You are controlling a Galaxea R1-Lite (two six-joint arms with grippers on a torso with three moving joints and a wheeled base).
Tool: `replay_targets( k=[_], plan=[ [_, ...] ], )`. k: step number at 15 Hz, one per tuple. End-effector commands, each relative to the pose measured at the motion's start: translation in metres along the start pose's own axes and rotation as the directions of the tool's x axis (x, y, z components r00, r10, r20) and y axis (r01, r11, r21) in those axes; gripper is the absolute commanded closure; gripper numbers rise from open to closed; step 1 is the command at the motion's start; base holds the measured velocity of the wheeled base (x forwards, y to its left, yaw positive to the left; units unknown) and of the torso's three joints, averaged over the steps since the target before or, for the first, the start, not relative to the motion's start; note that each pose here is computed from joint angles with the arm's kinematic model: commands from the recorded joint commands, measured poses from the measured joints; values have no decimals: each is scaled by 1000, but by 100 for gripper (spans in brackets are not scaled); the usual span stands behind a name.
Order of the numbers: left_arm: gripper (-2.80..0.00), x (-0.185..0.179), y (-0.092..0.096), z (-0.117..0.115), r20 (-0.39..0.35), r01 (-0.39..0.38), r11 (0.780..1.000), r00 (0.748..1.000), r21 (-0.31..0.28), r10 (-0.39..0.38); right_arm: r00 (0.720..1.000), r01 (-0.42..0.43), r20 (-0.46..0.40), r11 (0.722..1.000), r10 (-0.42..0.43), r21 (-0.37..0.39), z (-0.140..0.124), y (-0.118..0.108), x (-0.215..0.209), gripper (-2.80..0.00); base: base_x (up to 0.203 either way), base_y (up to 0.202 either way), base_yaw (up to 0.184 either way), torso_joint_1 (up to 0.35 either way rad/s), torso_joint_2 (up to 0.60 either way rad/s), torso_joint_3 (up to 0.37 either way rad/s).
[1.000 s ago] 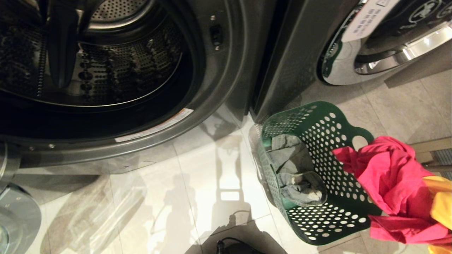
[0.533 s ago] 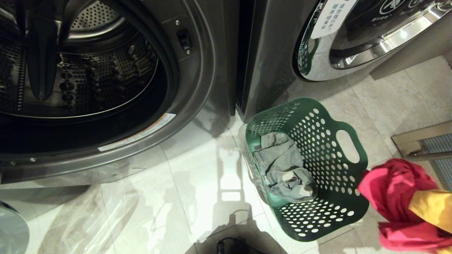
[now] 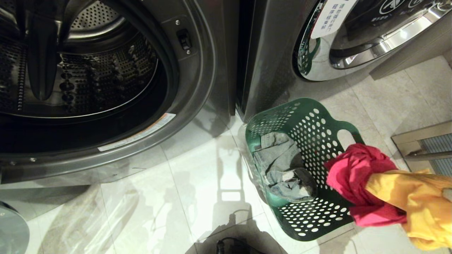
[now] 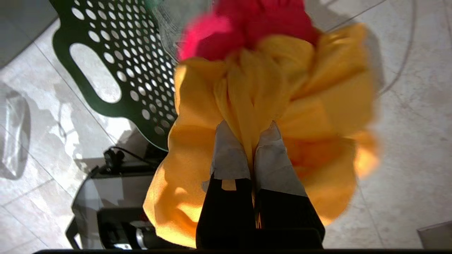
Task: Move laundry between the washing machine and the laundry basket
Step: Pick a cloth and place it into the basket
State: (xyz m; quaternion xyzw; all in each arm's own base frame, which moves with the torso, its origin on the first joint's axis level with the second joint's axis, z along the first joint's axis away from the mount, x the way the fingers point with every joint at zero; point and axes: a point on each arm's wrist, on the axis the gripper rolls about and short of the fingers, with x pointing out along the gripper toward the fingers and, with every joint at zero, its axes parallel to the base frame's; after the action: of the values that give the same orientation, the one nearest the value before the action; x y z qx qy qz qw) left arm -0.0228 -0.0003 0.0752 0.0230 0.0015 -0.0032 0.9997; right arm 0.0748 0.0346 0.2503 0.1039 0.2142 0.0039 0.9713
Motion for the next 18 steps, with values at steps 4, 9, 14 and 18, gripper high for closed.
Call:
replay_targets(
  k=[4, 9, 14, 18],
  plan=[
    [0, 0, 0, 0, -1, 0, 1000, 1000, 0, 0, 999, 18, -45, 1000, -18, -9, 6, 30, 51, 0, 0, 0, 0, 0, 0, 0],
    [0, 0, 0, 0, -1, 0, 1000, 1000, 0, 0, 1000, 9, -14, 1000, -9, 5, 8, 42, 72, 0, 0, 0, 0, 0, 0, 0],
    [0, 0, 0, 0, -2, 0, 1000, 1000, 0, 0, 996, -35, 79, 999, 31, 42, 21, 53, 82, 0, 0, 0, 0, 0, 0, 0],
    [0, 0, 0, 0, -1, 0, 1000, 1000, 0, 0, 995, -42, 93, 998, 37, 47, 19, 53, 83, 0, 0, 0, 0, 0, 0, 0]
  ],
)
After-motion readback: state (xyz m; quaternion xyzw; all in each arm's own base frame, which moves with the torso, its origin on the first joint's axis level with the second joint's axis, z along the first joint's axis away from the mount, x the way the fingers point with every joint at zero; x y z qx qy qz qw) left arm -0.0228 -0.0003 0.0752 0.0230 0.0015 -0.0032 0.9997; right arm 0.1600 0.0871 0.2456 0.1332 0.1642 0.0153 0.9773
